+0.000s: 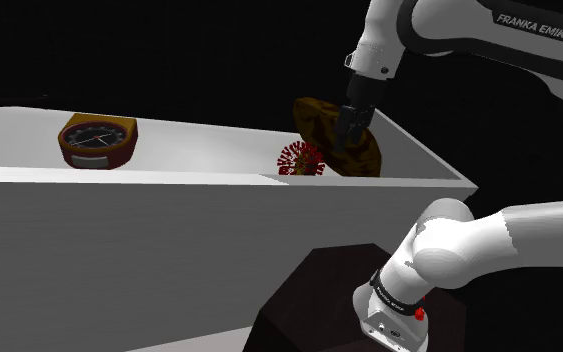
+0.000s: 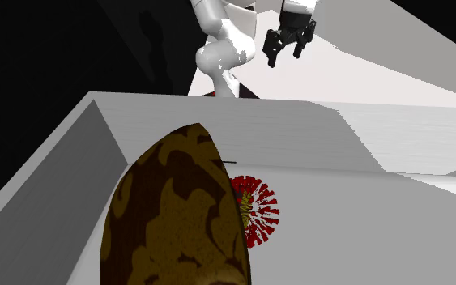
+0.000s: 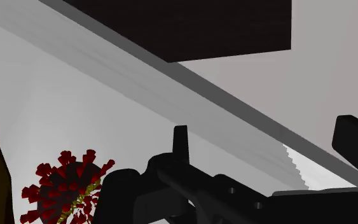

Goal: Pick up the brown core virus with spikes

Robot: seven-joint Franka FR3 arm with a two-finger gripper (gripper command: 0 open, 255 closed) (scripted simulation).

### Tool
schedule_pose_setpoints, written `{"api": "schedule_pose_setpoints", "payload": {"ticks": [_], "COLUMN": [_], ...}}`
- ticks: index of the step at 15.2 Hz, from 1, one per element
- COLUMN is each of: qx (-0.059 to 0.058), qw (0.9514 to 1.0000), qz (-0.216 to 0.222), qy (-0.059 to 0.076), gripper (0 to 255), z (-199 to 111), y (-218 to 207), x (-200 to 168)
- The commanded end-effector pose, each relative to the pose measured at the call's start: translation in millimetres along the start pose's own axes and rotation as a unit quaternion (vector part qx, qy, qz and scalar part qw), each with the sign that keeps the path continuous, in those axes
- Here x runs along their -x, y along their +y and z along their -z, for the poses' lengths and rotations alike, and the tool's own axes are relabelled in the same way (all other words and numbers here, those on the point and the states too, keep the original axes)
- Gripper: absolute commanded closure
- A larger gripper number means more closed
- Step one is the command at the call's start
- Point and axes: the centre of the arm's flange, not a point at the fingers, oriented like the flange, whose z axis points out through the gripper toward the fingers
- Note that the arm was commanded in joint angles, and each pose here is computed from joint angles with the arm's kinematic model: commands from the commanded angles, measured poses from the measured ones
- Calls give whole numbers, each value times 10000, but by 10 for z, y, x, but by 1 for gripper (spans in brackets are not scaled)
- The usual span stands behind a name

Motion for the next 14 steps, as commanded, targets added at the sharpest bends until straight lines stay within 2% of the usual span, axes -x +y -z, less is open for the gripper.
{"api": "schedule_pose_setpoints", "payload": {"ticks": [1,14], "qx": [0,523], "qw": [10000,9985], "qz": [0,-74], "qy": [0,-127], "gripper": [0,0], "z": [0,-695], "y": [0,804], "x": [0,-1282]}}
